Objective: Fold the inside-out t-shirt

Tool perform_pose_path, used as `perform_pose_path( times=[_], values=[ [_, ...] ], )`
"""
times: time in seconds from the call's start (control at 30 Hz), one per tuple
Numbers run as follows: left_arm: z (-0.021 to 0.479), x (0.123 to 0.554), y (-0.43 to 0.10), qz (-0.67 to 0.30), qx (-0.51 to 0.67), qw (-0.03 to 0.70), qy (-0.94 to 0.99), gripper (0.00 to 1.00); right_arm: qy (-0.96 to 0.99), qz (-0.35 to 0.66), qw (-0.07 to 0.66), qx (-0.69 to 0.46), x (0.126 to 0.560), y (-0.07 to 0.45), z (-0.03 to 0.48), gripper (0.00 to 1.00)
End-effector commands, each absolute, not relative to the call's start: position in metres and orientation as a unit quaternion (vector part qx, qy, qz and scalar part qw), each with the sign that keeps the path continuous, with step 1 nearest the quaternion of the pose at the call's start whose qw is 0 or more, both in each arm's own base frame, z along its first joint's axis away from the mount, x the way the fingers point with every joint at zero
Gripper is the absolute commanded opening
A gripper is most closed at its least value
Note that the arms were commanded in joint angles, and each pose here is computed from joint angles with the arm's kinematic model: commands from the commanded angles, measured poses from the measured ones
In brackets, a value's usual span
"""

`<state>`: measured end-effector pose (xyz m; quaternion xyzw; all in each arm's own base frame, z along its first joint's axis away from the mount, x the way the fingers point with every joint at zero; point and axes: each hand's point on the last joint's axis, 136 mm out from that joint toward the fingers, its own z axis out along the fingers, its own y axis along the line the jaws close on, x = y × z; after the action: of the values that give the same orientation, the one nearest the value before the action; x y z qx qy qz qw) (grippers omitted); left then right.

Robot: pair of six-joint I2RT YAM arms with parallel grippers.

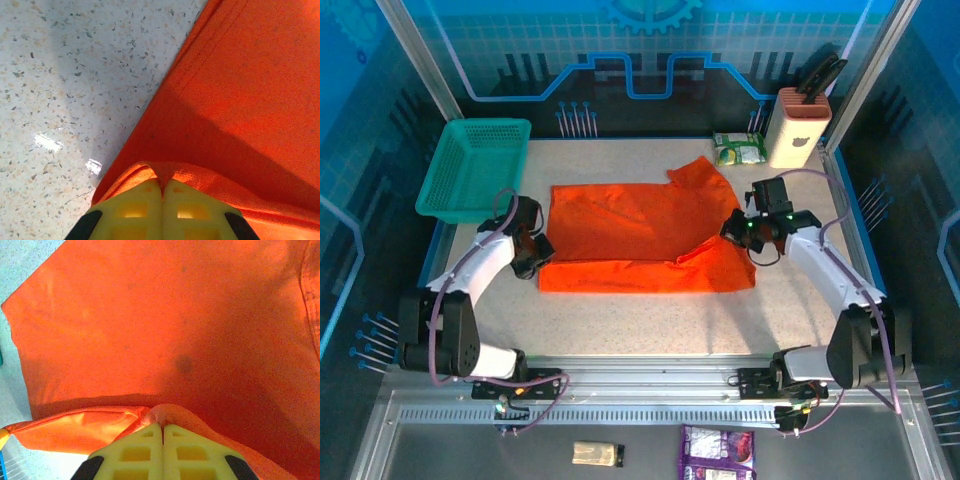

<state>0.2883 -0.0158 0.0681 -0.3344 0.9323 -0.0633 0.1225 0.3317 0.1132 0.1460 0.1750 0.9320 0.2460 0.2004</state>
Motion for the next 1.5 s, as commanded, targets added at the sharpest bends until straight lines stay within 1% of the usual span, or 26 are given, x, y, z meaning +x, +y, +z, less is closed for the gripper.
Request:
perform_pose_path(
  times=[0.0, 0.17, 0.37, 0.5, 0.67, 0.93, 1.17, 1.37, 1.47],
  values=[
    [0.071, 0.309, -0.017, -0.077, -0.317, 0.136, 0.935, 0.0, 0.926, 0.258, 0.226, 0.157, 0.356, 0.114, 0.156, 0.0],
    [0.059, 0.319, -0.017, -0.069, -0.315, 0.122, 0.939, 0.0, 0.93, 0.244, 0.225, 0.156, 0.373, 0.11, 0.146, 0.0],
    [0.056, 0.329, -0.013, -0.055, -0.31, 0.12, 0.941, 0.01, 0.934, 0.245, 0.209, 0.157, 0.387, 0.11, 0.13, 0.0],
    [0.055, 0.33, -0.011, -0.048, -0.309, 0.114, 0.943, 0.02, 0.936, 0.248, 0.196, 0.152, 0.39, 0.113, 0.124, 0.0],
    [0.06, 0.328, -0.006, -0.037, -0.313, 0.124, 0.941, 0.04, 0.938, 0.248, 0.187, 0.15, 0.388, 0.114, 0.119, 0.0],
    [0.053, 0.311, 0.002, -0.012, -0.339, 0.111, 0.934, 0.05, 0.937, 0.249, 0.194, 0.152, 0.383, 0.112, 0.126, 0.0],
    [0.062, 0.313, -0.001, -0.028, -0.344, 0.126, 0.93, 0.09, 0.931, 0.254, 0.213, 0.153, 0.376, 0.111, 0.142, 0.0],
    [0.058, 0.309, -0.001, -0.028, -0.344, 0.123, 0.93, 0.08, 0.924, 0.259, 0.235, 0.156, 0.373, 0.109, 0.154, 0.0],
    [0.057, 0.309, -0.002, -0.031, -0.345, 0.125, 0.93, 0.09, 0.925, 0.255, 0.235, 0.156, 0.376, 0.108, 0.15, 0.0]
  ],
)
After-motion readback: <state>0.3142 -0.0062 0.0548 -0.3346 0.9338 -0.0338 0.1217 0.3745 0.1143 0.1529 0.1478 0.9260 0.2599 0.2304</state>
